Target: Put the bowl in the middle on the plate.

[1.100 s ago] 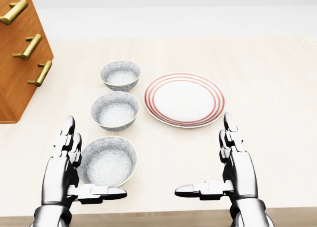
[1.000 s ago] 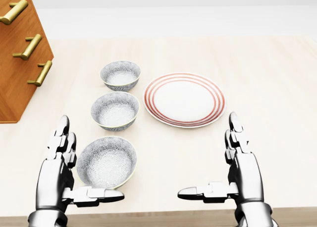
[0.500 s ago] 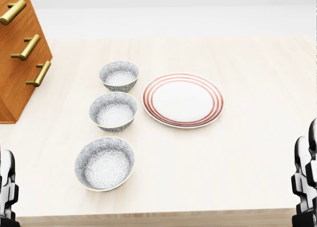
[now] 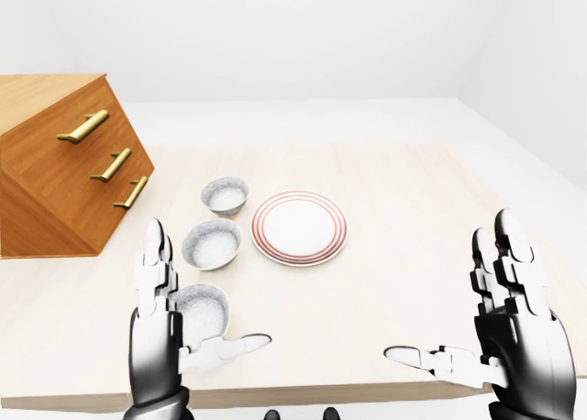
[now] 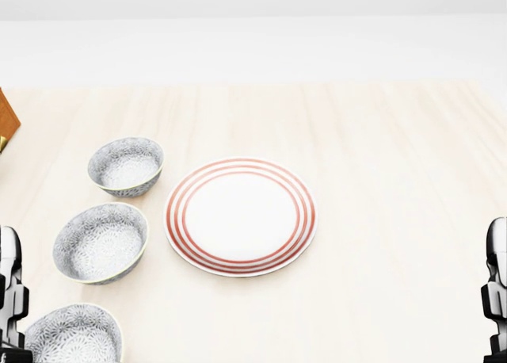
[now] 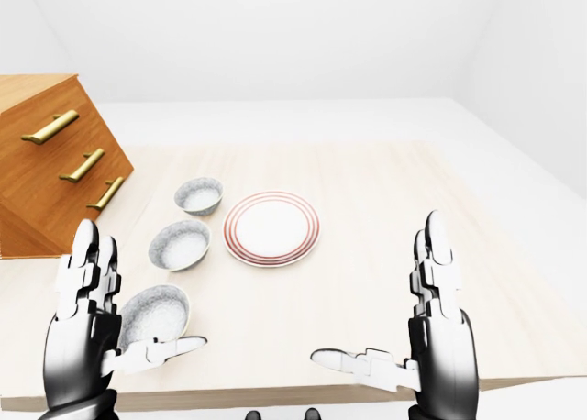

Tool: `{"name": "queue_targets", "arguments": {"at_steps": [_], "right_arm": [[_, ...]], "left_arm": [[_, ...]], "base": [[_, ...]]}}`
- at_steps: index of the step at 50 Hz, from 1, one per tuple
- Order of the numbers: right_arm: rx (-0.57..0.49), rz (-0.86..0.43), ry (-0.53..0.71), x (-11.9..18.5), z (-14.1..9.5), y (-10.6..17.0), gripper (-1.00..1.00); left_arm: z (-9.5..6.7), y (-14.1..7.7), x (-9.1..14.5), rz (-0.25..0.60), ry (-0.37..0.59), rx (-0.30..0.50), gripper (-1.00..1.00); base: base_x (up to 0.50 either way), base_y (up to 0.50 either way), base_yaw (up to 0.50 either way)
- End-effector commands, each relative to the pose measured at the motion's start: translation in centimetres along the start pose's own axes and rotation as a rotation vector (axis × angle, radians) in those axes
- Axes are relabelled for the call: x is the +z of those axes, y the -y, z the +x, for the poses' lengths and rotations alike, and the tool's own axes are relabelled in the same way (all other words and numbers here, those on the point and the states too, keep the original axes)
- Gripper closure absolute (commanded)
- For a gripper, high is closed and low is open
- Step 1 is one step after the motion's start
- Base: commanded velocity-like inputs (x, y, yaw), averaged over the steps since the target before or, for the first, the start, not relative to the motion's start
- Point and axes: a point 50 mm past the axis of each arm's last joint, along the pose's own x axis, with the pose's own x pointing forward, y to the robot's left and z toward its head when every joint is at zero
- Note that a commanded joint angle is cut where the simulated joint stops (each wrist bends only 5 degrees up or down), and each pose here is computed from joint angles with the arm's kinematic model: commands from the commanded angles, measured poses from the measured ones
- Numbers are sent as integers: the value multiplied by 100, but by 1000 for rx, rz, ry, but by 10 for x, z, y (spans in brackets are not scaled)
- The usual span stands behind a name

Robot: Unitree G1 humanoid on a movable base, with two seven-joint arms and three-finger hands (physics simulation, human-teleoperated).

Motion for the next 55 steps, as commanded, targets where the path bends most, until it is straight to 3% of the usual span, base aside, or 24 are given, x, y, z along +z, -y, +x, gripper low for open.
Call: {"name": "queue_targets", "arguments": {"at_steps": [1, 17, 27, 30, 32, 34, 41, 44, 46, 55], "right_arm": [[6, -9, -2, 1, 0, -2, -100], [4, -9, 1, 2, 0, -2, -100], [15, -6, -17, 0, 0, -3, -100], [25, 4, -16, 0, 2, -4, -100], [32, 21, -2, 1, 4, -5, -100], [38, 4, -1, 1, 3, -7, -100], [38, 5, -2, 1, 3, -7, -100], [39, 5, 3, 2, 4, -7, -100], [39, 6, 4, 2, 4, -7, -100], [38, 7, 3, 2, 3, -7, -100]], "left_arm": [[0, 2, 3, 6, 21, 1, -100], [0, -2, 4, 0, 19, 30, -100], [8, 1, 4, 36, 42, 76, -100], [14, 3, -1, 67, 32, 120, -100], [18, 11, -4, 97, 11, 87, -100], [22, 14, -4, 136, 16, 136, -100], [42, 39, -17, 264, 51, 109, -100], [45, 42, -18, 283, 62, 116, -100], [47, 39, -15, 344, 102, 207, -100], [53, 46, -23, 442, 116, 199, -100]], "base": [[50, -12, 0], [50, -1, 0], [50, 0, 0], [50, 0, 0], [36, 0, 0], [5, 0, 0], [0, 0, 0], [0, 0, 0], [0, 0, 0], [0, 0, 0]]}}
